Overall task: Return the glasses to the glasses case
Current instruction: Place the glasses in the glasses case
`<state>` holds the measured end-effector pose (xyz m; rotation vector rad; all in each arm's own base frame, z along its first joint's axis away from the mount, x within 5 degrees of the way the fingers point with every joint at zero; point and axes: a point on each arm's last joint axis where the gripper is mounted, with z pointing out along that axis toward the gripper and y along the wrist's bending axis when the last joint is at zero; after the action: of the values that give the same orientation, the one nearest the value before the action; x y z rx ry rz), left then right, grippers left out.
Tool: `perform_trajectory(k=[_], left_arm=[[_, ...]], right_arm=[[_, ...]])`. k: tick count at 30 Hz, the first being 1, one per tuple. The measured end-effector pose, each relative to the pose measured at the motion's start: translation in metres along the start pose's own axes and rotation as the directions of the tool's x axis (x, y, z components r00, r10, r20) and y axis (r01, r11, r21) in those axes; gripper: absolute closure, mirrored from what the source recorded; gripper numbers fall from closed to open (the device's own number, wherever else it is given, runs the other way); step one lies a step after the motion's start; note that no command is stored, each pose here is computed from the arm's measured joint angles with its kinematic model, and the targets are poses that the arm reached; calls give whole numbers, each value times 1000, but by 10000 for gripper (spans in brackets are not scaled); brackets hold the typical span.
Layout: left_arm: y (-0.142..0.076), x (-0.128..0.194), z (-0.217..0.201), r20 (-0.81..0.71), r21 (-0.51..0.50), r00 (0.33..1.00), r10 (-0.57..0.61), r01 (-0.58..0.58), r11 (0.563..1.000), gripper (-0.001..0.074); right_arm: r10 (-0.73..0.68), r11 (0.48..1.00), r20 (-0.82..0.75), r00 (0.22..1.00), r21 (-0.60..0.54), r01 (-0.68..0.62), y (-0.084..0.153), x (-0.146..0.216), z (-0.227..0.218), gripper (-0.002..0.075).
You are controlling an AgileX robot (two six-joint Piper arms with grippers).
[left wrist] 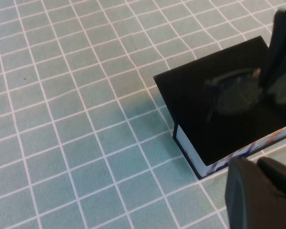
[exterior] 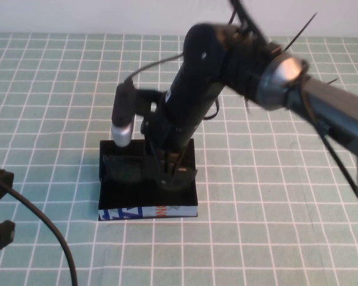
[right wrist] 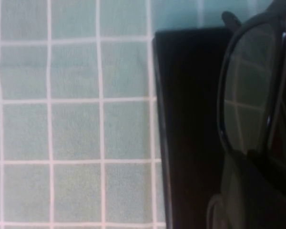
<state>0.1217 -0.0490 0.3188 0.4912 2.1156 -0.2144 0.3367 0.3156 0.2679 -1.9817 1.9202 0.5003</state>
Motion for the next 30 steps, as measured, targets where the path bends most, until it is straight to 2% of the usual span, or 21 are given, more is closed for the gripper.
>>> perform_trajectory(k=[5,12,22,27,30], left_arm=[[0,0,0,-3,1,1000,0,0,1000,736],[0,1,0,-10,2,1000,0,0,1000,736],[0,1,0,-15,2,1000,0,0,1000,736],[0,2,6,-41,11,998,39,-38,999,736],[-3,3,20,-105,63,992,69,-63,996,736]], right_arm=[[9,999,-54,999,-31,-11,-6,9,27,719],[11,999,-61,998,-37,-13,-7,11,31,711],[9,999,-58,998,-33,-11,-7,10,30,605],[-10,1000,-42,999,19,11,-12,1,17,601],[55,996,-12,998,72,-54,-16,-8,3,602]])
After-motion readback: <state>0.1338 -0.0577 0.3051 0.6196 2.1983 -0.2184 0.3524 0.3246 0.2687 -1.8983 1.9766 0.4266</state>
